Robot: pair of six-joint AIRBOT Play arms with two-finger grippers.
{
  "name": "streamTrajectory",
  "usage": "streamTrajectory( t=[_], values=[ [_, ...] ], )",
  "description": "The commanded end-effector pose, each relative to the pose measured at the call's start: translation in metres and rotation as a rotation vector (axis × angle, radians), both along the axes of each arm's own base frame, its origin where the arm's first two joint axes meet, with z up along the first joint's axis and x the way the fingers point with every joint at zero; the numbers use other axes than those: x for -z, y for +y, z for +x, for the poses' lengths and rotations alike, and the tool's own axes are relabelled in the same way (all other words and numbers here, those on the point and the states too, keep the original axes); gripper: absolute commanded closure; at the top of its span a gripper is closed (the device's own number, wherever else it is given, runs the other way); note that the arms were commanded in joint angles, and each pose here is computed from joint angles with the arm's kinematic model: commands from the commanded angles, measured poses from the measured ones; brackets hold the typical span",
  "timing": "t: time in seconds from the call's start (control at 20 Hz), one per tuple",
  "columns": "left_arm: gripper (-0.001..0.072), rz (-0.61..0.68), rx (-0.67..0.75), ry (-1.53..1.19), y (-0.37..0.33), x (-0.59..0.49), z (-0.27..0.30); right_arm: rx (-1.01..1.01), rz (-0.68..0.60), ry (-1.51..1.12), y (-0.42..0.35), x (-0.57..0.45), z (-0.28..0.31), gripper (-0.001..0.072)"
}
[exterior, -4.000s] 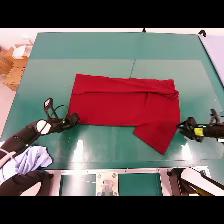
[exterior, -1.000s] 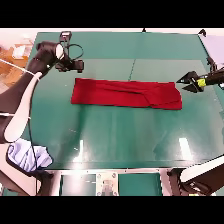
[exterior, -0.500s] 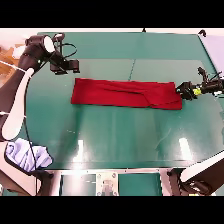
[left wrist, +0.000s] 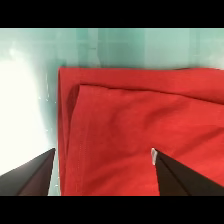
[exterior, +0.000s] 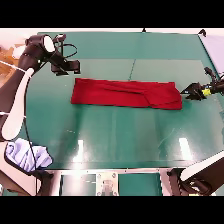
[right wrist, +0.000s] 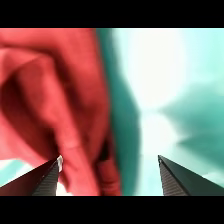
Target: Fold the shirts.
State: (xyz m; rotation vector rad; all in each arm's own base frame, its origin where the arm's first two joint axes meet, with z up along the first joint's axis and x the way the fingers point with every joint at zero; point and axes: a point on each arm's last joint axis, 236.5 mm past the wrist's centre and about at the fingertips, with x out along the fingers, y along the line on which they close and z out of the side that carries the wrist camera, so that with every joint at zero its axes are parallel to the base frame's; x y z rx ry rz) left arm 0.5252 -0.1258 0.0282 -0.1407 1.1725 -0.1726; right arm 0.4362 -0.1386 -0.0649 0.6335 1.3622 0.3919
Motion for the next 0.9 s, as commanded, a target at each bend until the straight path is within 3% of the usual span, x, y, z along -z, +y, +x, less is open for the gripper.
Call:
streamTrajectory(
  t=[0.0,0.6,0.85],
  values=[
    [-0.0002,-0.001,0.001,0.001,0.000,0.000,0.000,-0.062,0.076,-0.032,0.015,-0.017,-0.003,0.0016],
    [-0.0003,-0.001,0.001,-0.003,0.000,0.000,0.001,-0.075,0.133,0.049,0.041,0.024,0.002,0.0016],
    [-0.0003,-0.002,0.000,-0.003,0.000,0.000,0.001,-0.011,0.069,-0.001,0.040,0.046,0.031,0.0016]
  ],
)
